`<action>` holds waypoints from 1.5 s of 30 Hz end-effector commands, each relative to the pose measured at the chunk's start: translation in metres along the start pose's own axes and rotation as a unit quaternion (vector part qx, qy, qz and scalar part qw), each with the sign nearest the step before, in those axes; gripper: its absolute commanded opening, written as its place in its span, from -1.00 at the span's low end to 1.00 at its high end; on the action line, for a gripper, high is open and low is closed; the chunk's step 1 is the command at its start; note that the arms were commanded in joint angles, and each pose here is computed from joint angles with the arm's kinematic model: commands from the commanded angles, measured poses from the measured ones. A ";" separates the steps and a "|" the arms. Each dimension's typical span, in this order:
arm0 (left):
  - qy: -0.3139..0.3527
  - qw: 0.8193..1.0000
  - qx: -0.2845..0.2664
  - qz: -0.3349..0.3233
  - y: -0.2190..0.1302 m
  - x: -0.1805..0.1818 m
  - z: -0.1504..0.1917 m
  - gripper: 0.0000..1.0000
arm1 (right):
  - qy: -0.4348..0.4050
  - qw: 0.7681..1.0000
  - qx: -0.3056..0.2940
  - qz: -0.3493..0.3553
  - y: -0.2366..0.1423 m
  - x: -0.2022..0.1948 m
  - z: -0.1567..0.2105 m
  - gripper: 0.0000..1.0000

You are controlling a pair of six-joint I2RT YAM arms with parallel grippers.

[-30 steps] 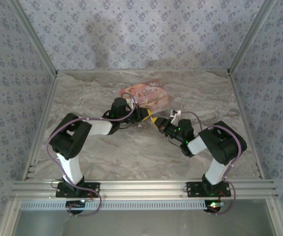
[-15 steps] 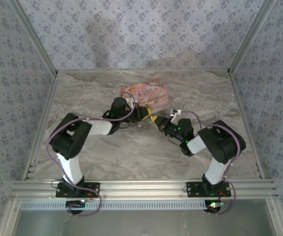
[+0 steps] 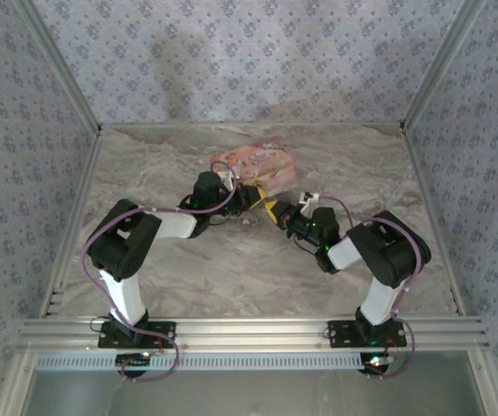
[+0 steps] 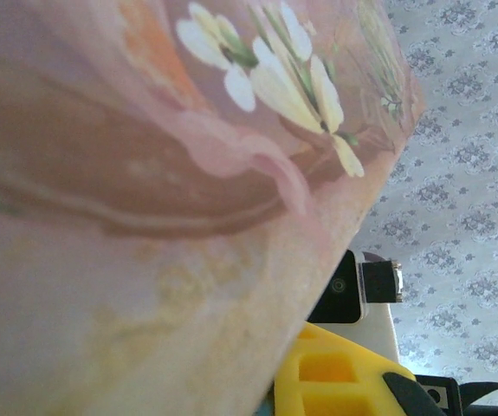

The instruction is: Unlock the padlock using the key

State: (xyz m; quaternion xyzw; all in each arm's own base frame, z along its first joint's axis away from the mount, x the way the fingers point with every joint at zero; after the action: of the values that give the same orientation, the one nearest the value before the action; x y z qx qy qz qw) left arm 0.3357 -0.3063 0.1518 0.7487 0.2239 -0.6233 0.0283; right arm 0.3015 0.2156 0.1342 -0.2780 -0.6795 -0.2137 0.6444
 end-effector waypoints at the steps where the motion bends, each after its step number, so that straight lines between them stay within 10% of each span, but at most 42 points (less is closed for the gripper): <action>1: 0.015 0.998 0.042 0.049 0.001 -0.020 0.014 -0.98 | 0.017 0.999 -0.034 -0.038 0.010 0.022 -0.012 -1.00; 45: 0.020 0.985 0.142 0.095 0.008 -0.047 0.059 -1.00 | -0.034 0.999 -0.006 -0.011 0.046 0.027 -0.027 -1.00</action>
State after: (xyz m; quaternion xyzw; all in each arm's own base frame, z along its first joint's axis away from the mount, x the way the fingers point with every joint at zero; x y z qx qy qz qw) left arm 0.3486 -0.2991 0.1591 0.7405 0.2434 -0.6228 0.0671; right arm 0.3361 0.2304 0.1422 -0.2725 -0.6900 -0.1987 0.6404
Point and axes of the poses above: each hand's point on the last joint's axis, 136 mm out from that joint toward the fingers, its own y axis out along the fingers, its own x axis along the line the jaws close on, z = x × y, the point moved 5 cm from there along -y, back along the fingers, and after that the axes turned 2 degrees about -y, right-handed, at the moved point
